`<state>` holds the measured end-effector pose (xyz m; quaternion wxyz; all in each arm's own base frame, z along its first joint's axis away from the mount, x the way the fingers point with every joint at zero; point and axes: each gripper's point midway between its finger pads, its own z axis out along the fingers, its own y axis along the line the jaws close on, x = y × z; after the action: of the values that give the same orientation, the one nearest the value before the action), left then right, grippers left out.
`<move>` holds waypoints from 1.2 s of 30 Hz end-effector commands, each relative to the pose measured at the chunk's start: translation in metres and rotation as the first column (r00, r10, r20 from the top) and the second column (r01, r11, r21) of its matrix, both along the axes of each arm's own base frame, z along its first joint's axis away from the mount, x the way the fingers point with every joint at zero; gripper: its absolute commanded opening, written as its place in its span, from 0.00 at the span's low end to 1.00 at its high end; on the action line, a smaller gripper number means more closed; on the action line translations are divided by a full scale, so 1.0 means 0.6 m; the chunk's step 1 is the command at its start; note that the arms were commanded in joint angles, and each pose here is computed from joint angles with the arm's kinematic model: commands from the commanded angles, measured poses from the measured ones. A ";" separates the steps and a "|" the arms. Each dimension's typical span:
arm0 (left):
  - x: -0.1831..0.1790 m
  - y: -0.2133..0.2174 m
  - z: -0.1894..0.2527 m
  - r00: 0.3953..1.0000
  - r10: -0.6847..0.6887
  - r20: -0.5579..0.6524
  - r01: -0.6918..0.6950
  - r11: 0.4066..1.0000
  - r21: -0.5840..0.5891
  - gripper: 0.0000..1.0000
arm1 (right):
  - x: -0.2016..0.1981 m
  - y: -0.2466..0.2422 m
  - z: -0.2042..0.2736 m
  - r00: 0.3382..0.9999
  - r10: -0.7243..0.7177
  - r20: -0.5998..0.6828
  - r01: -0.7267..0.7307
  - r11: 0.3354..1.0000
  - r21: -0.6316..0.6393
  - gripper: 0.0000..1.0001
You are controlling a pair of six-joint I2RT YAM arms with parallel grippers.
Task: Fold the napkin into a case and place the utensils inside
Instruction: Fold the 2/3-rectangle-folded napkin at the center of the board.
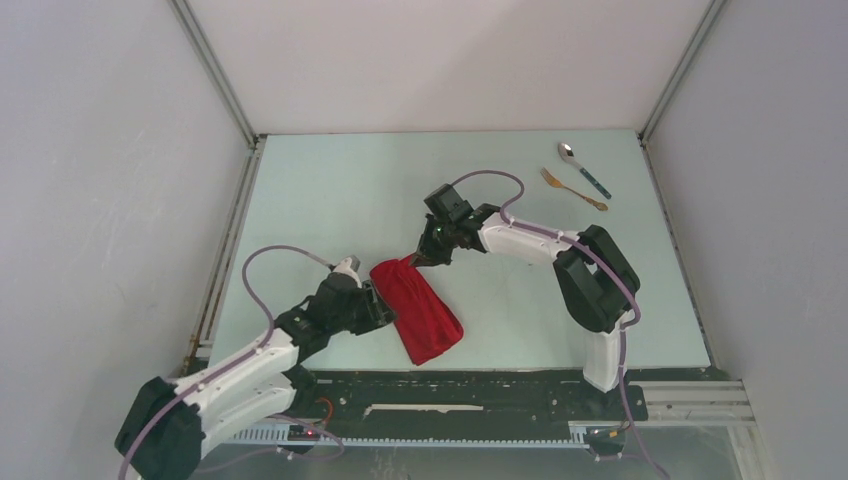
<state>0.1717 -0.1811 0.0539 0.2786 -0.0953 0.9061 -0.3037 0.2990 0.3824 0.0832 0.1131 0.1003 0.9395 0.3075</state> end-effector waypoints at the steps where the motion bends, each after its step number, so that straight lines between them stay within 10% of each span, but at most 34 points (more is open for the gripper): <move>1: 0.039 0.002 -0.013 0.998 0.061 -0.009 -0.061 0.998 0.022 0.46 | 0.000 0.016 0.013 0.999 -0.031 0.019 0.031 1.000 0.005 0.00; 19: 0.100 -0.038 -0.033 0.998 -0.048 0.039 0.045 0.995 0.084 0.36 | -0.006 0.042 0.018 0.976 -0.206 0.066 0.213 0.970 -0.121 0.00; 36: 0.072 0.042 0.075 0.996 0.046 0.082 -0.048 0.998 0.026 0.58 | 0.016 0.024 0.026 0.978 -0.149 0.145 0.161 0.984 -0.076 0.00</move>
<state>0.2113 -0.1691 0.0805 0.3216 -0.0880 0.8991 -0.2836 0.2965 0.4008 0.0751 0.1763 0.1651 0.9409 0.2373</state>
